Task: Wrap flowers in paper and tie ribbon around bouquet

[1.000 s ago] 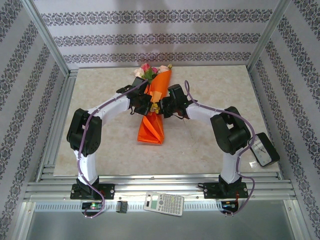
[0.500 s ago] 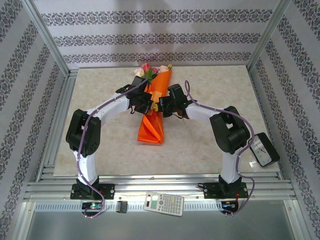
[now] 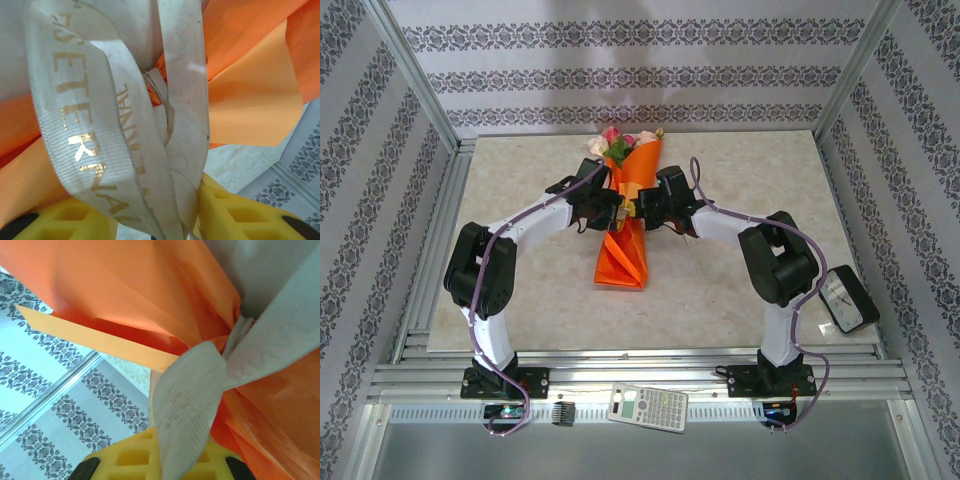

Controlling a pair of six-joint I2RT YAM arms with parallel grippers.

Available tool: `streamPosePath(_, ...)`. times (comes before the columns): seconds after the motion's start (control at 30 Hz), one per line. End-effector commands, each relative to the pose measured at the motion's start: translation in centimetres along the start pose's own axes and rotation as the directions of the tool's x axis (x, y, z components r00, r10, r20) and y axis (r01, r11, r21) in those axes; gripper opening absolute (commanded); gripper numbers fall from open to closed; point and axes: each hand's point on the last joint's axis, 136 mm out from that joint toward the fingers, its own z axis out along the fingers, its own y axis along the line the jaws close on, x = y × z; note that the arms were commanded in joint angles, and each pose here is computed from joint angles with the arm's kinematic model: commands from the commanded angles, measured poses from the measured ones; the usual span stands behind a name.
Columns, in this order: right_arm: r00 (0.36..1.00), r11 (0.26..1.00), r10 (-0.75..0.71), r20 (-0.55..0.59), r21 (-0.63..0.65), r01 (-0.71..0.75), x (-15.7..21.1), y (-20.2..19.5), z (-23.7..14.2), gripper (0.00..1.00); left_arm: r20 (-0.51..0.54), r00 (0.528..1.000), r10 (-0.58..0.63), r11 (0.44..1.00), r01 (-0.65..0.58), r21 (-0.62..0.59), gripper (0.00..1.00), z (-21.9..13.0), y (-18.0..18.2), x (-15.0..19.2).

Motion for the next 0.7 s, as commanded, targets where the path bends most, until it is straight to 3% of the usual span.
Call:
streamPosePath(0.0,1.000,1.000,-0.016,0.011,-0.017,0.016,-0.1,-0.1,0.0,0.00,-0.008,0.992,-0.122,0.991,0.122,0.057,0.45,-0.1,-1.4,-0.3)
streamPosePath(0.2,1.000,1.000,-0.008,0.002,-0.013,0.008,-0.2,-1.1,0.0,0.00,-0.038,0.990,-0.139,0.987,0.141,0.071,0.46,0.6,-2.0,-0.1)
streamPosePath(0.67,0.999,0.997,-0.031,0.007,-0.077,0.031,-0.4,0.3,-0.2,0.00,-0.068,0.984,-0.166,0.986,0.163,-0.039,0.47,1.3,0.4,0.2)
